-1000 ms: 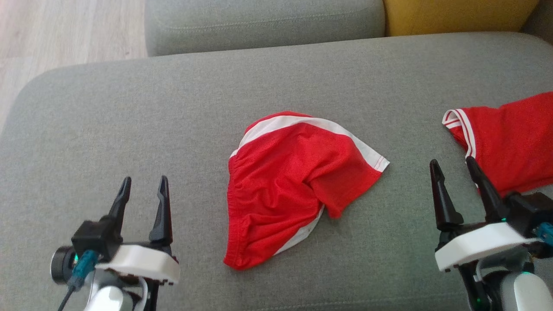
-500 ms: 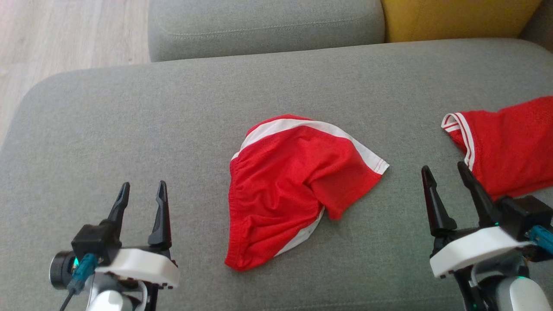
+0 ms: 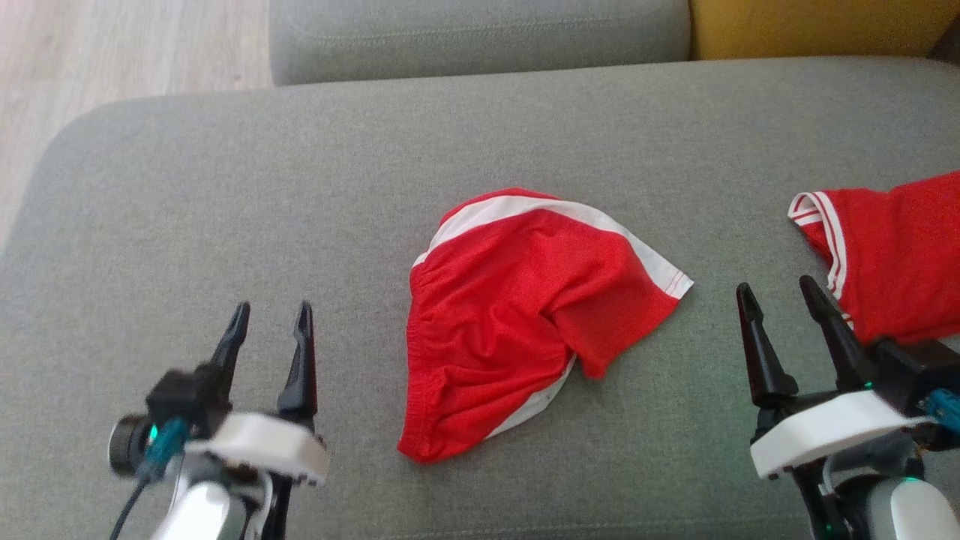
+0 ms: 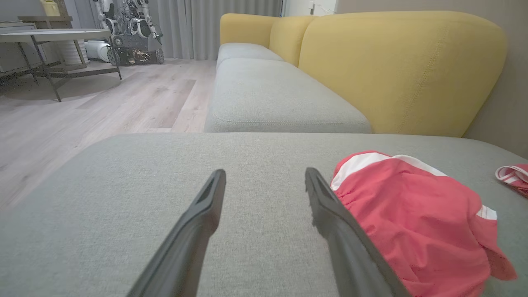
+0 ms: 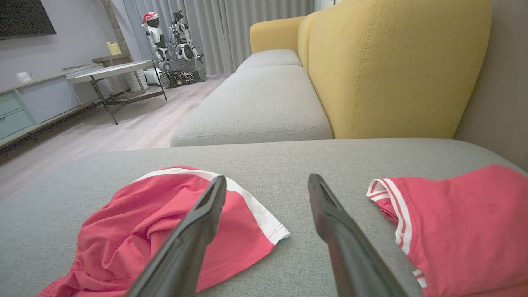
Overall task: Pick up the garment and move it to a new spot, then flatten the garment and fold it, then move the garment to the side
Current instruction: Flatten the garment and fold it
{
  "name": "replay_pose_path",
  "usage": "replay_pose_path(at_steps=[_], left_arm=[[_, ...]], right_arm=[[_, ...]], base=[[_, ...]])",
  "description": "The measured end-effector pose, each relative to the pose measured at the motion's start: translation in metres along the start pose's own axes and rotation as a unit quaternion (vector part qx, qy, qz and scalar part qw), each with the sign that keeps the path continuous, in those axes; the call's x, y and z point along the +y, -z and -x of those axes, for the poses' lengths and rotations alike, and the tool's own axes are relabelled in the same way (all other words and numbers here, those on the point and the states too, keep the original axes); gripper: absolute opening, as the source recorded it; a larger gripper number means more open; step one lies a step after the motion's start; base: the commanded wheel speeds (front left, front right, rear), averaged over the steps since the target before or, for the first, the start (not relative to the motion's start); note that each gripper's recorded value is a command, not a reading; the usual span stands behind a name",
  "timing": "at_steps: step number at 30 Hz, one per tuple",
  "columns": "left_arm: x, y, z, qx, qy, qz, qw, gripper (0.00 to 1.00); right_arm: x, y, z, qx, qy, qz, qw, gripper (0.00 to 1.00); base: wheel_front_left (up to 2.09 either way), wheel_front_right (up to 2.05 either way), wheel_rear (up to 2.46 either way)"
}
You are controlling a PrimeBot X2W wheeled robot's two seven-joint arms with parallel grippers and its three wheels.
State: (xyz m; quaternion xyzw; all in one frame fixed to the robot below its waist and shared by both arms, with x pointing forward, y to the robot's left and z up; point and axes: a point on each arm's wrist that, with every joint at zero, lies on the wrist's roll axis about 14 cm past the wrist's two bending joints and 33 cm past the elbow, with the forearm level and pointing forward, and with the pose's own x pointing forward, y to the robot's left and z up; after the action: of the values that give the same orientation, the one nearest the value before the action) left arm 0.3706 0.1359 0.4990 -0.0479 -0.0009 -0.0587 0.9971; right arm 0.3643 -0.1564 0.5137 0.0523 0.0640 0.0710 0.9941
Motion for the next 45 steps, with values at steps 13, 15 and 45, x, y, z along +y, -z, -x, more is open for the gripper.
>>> replay_pose_path(at_steps=[13,15,45], left_arm=[[-0.056,0.016,-0.085,0.048,0.101,0.027,0.993,1.0],[-0.064,0.032,-0.092,0.08,0.112,0.035,0.99,1.0],[-0.083,0.089,-0.086,0.181,0.127,0.14,0.965,0.0]], right_arm=[[-0.001,0.012,-0.026,0.02,-0.005,-0.003,1.0,1.0],[-0.001,0.014,-0.03,0.022,-0.005,-0.003,1.0,1.0],[-0.008,0.022,-0.029,0.031,0.003,-0.012,0.999,1.0]], base=[[0.0,0.0,0.0],[0.0,0.0,0.0],[0.0,0.0,0.0]])
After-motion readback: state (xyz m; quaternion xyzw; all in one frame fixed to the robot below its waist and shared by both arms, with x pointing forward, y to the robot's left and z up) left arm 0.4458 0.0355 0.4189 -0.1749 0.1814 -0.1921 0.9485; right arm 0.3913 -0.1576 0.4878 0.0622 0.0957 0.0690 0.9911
